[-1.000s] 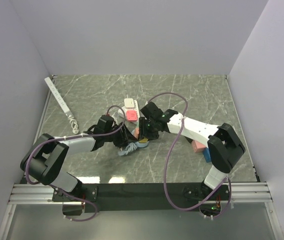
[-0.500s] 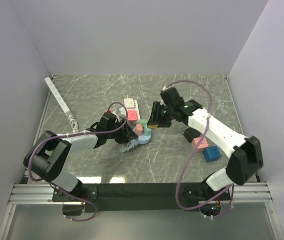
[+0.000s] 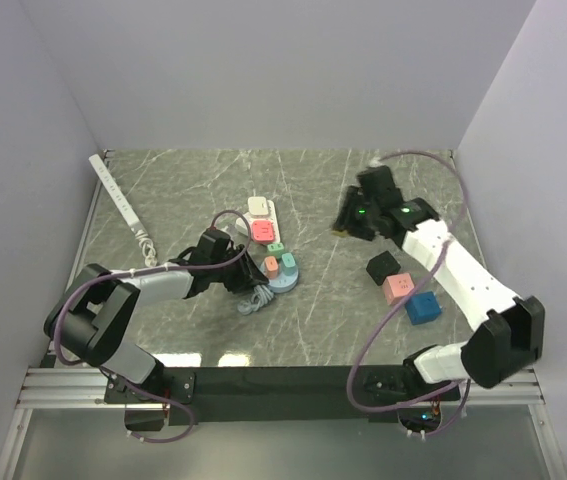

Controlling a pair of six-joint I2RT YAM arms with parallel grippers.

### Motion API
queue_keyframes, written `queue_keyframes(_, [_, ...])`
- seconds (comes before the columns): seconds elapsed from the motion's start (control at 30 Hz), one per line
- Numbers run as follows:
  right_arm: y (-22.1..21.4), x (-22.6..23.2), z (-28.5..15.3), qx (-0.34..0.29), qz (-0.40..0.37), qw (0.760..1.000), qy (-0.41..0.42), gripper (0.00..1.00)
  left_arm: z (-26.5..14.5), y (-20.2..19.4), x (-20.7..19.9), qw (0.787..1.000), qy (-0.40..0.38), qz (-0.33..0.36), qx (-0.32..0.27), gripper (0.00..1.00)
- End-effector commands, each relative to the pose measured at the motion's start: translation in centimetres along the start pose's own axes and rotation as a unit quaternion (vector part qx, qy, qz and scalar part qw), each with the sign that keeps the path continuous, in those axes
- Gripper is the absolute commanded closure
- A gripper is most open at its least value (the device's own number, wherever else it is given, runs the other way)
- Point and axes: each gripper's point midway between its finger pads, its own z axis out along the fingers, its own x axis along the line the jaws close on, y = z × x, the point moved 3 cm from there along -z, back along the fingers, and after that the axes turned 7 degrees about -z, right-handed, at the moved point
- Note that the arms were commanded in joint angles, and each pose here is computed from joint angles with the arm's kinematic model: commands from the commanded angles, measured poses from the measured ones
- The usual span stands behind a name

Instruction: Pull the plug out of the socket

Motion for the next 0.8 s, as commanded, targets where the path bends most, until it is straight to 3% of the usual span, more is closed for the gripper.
queue_keyframes(0.0, [3.1,-9.3,-2.7,-0.101,0.081,0.977,-0.169,1.00,-1.1,0.5,-2.5,0.999,-0.045,0.015,-0.012,1.00])
queue_keyframes(0.1, [3.0,-15.4,-2.5,-0.103,0.142,0.956,-0.235,1.00,-1.4,0.3,-2.7,0.998,-0.052,0.021,-0.009,1.00])
queue_keyframes(0.33, [0.4,-22.3,0.4,-0.042,0.219,0.925,-0.307,1.00,-2.0,0.4,-3.4,0.997,-0.054,0.046,-0.006,1.00])
queue_keyframes(0.53, [-1.4,-25.5,2.4,-0.010,0.255,0.908,-0.333,1.00,-2.8,0.5,-4.4,0.996,-0.067,0.053,-0.006,1.00])
queue_keyframes(0.7, [-3.3,-25.2,4.0,0.022,0.271,0.915,-0.299,1.00,-3.2,0.5,-4.6,0.996,-0.066,0.056,-0.008,1.00])
queue_keyframes(0.77, [-4.1,-24.9,3.8,0.023,0.270,0.918,-0.290,0.88,-3.4,0.5,-4.7,0.996,-0.068,0.057,-0.010,1.00])
